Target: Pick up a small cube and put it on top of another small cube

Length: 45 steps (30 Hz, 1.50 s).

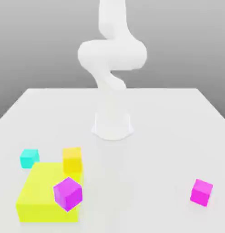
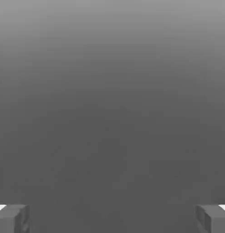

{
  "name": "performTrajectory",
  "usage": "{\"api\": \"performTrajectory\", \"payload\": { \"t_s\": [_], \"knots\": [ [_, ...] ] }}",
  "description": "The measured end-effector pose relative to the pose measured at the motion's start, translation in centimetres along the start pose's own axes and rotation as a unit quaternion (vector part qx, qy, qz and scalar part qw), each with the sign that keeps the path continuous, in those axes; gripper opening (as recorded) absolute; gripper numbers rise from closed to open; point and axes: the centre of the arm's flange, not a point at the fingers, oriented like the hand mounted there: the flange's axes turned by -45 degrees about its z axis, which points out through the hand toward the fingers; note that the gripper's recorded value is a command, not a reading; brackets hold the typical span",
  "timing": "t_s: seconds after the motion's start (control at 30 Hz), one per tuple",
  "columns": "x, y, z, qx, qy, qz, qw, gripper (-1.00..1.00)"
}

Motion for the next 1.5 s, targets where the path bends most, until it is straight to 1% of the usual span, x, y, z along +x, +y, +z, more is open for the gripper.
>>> {"api": "performTrajectory", "payload": {
  "t_s": [0.2, 0.4, 0.53, 0.67, 0.8, 0.87, 1.0, 1.03, 1.27, 1.43, 1.5],
  "knots": [
    [-2.3, -6.1, 12.1, 0.037, -0.084, -0.1, 0.991, 0.0],
    [-8.0, -12.7, 22.2, 0.076, -0.161, -0.202, 0.963, 0.0],
    [-13.5, -17.0, 27.7, 0.104, -0.209, -0.269, 0.935, 0.0],
    [-20.4, -21.9, 31.8, 0.136, -0.253, -0.343, 0.894, 0.0],
    [-27.7, -24.2, 35.3, 0.161, -0.297, -0.398, 0.853, 0.0],
    [-30.4, -24.9, 36.9, 0.168, -0.309, -0.413, 0.84, 0.0],
    [-34.0, -25.2, 40.4, 0.171, -0.312, -0.418, 0.836, 0.0],
    [-34.6, -25.2, 40.9, 0.171, -0.312, -0.418, 0.836, -1.0],
    [-34.6, -25.2, 40.9, 0.171, -0.313, -0.418, 0.835, -1.0],
    [-31.0, -25.0, 37.0, 0.17, -0.313, -0.418, 0.836, -1.0],
    [-29.0, -21.8, 36.2, 0.151, -0.319, -0.386, 0.852, -1.0]
  ]
}}
